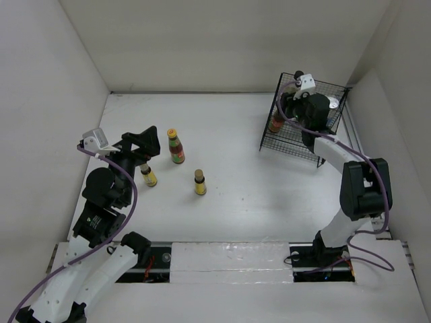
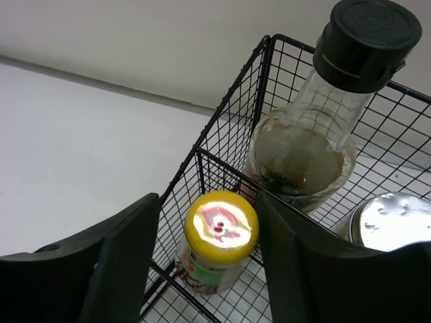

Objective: Organize the condiment bottles

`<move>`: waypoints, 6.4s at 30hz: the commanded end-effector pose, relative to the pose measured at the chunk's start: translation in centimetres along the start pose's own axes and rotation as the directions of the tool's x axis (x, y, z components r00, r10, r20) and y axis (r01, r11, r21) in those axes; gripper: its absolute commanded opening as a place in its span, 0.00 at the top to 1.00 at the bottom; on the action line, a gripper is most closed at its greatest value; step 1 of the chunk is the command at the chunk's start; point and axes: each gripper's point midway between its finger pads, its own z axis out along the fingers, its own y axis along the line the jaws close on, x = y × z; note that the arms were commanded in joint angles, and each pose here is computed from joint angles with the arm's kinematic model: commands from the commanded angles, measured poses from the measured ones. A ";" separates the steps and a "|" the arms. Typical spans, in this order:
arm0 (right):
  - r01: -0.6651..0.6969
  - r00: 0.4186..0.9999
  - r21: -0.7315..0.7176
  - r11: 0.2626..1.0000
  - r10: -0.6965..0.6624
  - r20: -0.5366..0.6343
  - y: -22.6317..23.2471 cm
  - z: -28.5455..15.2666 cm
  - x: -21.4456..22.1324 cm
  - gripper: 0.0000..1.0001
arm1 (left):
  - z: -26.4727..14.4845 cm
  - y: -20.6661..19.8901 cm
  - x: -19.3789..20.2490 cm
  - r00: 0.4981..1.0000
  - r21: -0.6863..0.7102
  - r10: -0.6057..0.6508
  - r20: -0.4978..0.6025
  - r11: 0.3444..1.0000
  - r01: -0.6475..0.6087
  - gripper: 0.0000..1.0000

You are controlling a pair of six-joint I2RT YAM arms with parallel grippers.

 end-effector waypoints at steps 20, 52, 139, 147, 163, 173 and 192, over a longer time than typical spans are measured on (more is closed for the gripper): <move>0.077 0.980 0.044 0.996 -0.084 0.182 1.6 -2.6 -10.7 0.13 | 0.1 -0.6 -0.9 0.999 0.026 -0.009 0.036 1.000 0.008 0.01; 0.131 0.978 -0.867 0.481 -0.208 0.032 40.0 -13.9 5.9 0.24 | 0.1 -0.6 -0.9 0.999 0.025 -0.009 0.036 1.000 0.008 0.08; -0.076 0.997 0.263 0.962 0.076 0.012 -7.1 -3.3 0.1 0.67 | -2.7 -10.4 3.4 0.977 0.617 0.189 -0.095 0.782 -0.091 0.01; -0.085 0.996 0.283 0.955 0.084 0.017 -7.2 -4.1 0.1 0.43 | -2.7 -10.4 3.4 0.977 0.617 0.189 -0.095 0.782 -0.091 0.01; 0.036 0.978 -0.074 0.997 -0.020 0.206 5.3 -7.9 -11.6 0.64 | -0.4 -5.7 1.4 0.994 0.332 0.101 -0.045 0.940 -0.080 0.06; 0.145 0.989 -0.772 0.619 -0.083 0.120 34.7 -11.3 -5.9 0.69 | -1.1 -0.5 -2.8 0.994 0.056 0.002 0.113 0.998 -0.008 0.07; 0.169 0.983 -0.931 0.324 -0.121 0.136 52.8 -6.6 2.1 0.22 | -2.4 0.0 -4.5 0.987 0.042 -0.041 0.157 0.999 0.035 0.07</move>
